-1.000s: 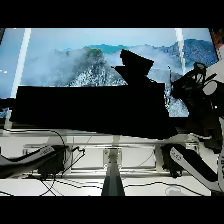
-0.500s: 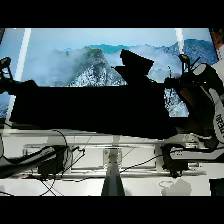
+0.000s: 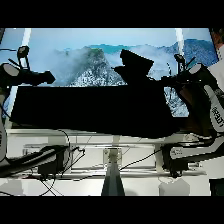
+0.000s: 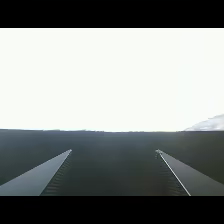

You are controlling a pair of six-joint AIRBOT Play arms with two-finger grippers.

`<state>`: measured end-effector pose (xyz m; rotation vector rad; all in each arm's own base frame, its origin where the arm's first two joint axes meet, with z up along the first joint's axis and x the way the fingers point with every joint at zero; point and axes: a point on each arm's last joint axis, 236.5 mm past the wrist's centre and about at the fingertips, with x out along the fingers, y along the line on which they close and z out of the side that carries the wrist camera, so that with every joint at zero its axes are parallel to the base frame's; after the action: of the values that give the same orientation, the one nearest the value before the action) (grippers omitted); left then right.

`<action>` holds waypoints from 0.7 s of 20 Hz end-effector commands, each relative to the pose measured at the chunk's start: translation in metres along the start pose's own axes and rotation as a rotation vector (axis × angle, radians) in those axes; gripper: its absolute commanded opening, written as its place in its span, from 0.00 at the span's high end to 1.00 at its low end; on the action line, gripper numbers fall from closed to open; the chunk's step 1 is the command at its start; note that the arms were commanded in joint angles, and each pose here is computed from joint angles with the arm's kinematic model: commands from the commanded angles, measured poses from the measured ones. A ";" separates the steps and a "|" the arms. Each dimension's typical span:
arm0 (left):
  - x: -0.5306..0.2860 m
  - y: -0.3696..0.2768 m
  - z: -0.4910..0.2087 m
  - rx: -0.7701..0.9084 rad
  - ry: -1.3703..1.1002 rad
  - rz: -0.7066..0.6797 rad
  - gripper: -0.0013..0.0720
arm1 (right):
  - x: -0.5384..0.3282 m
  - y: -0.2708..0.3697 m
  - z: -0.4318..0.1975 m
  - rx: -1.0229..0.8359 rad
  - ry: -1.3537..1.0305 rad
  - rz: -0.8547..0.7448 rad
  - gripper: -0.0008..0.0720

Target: Fold the clothes and pants, and hang the long-sleeved shirts on hangers.

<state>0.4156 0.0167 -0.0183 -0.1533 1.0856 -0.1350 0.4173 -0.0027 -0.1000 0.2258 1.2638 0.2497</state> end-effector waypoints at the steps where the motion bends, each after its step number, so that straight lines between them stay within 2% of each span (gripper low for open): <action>1: 0.020 -0.051 0.005 -0.062 -0.006 -0.142 0.17 | 0.001 0.013 0.010 0.028 -0.041 0.055 0.49; 2: 0.029 -0.066 0.003 -0.100 0.010 -0.195 0.17 | 0.001 0.015 0.011 0.012 -0.044 0.064 0.57; 4: 0.046 -0.094 -0.002 -0.164 0.044 -0.282 0.17 | 0.001 0.016 0.011 0.008 -0.043 0.070 0.96; 9: 0.067 -0.161 0.018 -0.135 -0.058 -0.389 0.17 | -0.030 0.024 0.020 -0.060 -0.091 0.050 0.96; 14: 0.073 -0.242 0.034 -0.083 -0.089 -0.477 0.16 | -0.115 0.030 0.014 -0.219 -0.139 -0.094 0.96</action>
<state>0.4614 -0.1873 -0.0315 -0.4463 0.9879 -0.4621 0.4174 0.0025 -0.0167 0.1147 1.1056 0.3094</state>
